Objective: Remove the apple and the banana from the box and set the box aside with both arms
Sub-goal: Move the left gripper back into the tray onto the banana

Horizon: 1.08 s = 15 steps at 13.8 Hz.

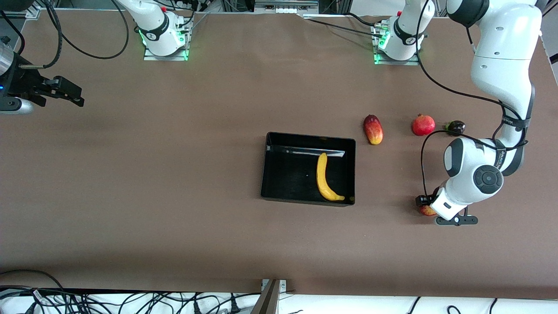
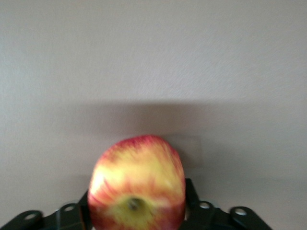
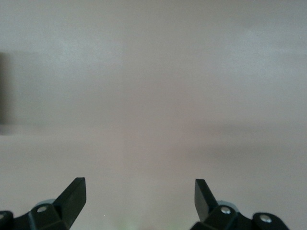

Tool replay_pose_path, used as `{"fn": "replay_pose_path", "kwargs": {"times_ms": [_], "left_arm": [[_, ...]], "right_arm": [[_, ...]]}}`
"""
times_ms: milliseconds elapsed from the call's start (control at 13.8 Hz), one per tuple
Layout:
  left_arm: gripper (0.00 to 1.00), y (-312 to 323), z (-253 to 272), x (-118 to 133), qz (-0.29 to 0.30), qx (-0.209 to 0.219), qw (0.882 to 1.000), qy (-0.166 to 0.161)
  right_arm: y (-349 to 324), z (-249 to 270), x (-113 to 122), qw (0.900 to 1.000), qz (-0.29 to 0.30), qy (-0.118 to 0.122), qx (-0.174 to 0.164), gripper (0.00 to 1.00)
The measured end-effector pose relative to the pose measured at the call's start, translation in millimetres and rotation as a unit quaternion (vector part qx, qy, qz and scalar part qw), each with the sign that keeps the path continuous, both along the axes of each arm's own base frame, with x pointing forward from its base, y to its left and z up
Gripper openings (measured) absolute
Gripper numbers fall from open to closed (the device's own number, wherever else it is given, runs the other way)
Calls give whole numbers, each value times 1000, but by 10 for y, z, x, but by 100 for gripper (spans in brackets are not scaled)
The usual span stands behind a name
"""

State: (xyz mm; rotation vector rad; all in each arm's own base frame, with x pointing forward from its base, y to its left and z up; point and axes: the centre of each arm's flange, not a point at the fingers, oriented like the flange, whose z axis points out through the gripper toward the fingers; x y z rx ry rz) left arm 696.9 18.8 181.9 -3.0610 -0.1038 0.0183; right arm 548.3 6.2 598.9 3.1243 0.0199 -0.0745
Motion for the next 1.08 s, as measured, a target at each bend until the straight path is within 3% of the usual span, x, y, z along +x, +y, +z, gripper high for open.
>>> {"fn": "replay_pose_path", "kwargs": {"times_ms": [144,289,578,867,1084], "left_arm": [[98,-82,81,-38,15,7,999,36],[100,-309,561,0,28,11,998,55],[100,-1381,1592,-184,99,-35,993,55],[100,-2982,1410,-685,122,-10,990,65],[100,-3493,1169,-887,94,-18,993,69]], "right_arm": [[0,-1,0,1000,0,0,0,100],[0,0,0,1000,0,0,0,100],[3,1,1,1000,0,0,0,100],[4,1,1,1000,0,0,0,100],[4,1,1,1000,0,0,0,100]]}}
